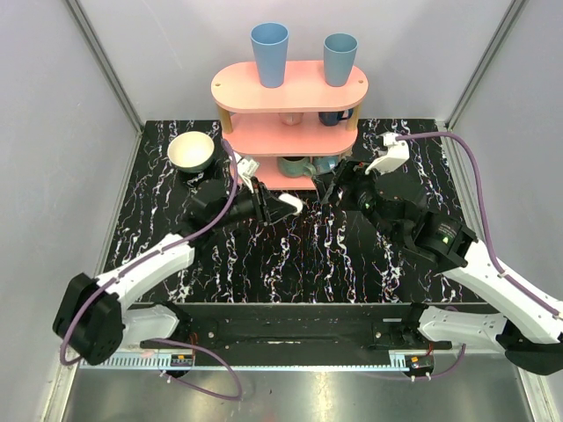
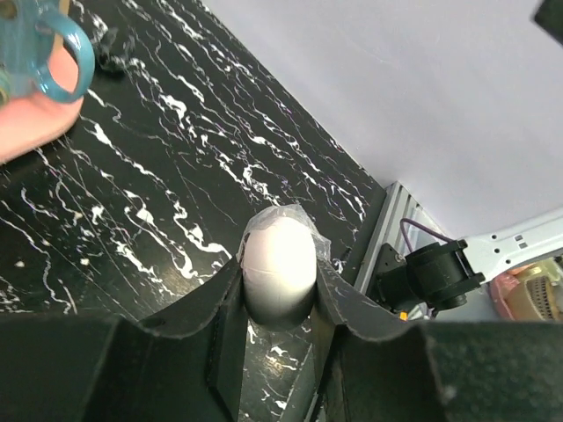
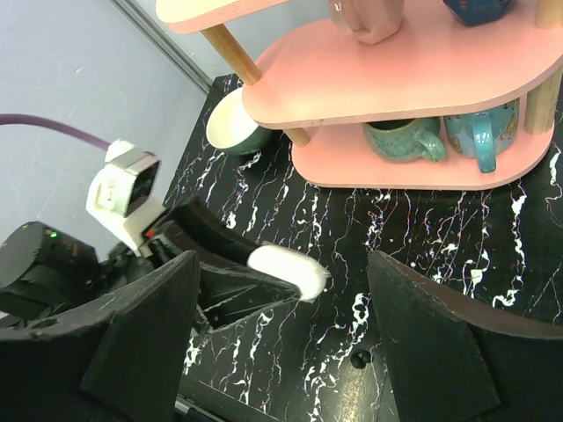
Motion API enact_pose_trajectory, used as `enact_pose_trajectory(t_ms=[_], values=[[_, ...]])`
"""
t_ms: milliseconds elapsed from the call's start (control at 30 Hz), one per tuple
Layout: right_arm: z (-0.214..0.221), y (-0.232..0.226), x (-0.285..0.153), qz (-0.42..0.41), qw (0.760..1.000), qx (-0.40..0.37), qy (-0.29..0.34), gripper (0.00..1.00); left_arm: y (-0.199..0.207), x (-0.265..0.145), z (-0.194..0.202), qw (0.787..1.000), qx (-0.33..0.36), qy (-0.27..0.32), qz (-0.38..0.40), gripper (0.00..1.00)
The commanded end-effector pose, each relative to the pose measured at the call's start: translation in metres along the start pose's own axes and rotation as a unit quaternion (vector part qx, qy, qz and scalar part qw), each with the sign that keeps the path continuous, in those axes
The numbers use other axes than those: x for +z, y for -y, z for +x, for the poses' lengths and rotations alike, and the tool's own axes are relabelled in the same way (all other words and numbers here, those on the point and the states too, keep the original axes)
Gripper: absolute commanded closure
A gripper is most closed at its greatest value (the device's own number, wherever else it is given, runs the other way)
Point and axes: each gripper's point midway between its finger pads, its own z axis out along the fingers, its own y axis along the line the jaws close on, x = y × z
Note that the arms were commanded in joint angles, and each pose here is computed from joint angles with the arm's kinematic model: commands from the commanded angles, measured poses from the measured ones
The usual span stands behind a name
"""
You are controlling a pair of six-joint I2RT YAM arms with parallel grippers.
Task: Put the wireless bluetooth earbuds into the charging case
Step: Place the charging case with the earbuds at the center of the board.
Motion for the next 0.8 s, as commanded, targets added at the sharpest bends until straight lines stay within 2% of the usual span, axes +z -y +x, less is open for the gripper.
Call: enact_pose_trajectory(t_ms=[0, 167, 367, 533, 767], values=[[-0.010, 0.003, -0.005, 0.002, 1.000, 0.009, 0.016, 0.15, 0.003, 0.015, -0.014, 0.997, -0.070, 0.028, 0.015, 1.00], [-0.010, 0.006, -0.011, -0.002, 1.000, 0.016, 0.019, 0.15, -0.028, 0.033, 0.022, 0.990, -0.139, -0.002, -0.001, 1.00], [-0.009, 0.012, -0.015, 0.004, 1.000, 0.019, 0.024, 0.14, -0.054, 0.042, 0.048, 0.985, -0.165, -0.026, -0.036, 1.00], [-0.009, 0.013, -0.015, 0.005, 1.000, 0.017, 0.024, 0.13, -0.076, 0.049, 0.072, 0.974, -0.221, -0.035, -0.045, 1.00], [-0.007, 0.014, -0.015, 0.005, 1.000, 0.019, 0.021, 0.13, -0.116, 0.053, 0.103, 0.965, -0.230, -0.060, -0.110, 0.96]])
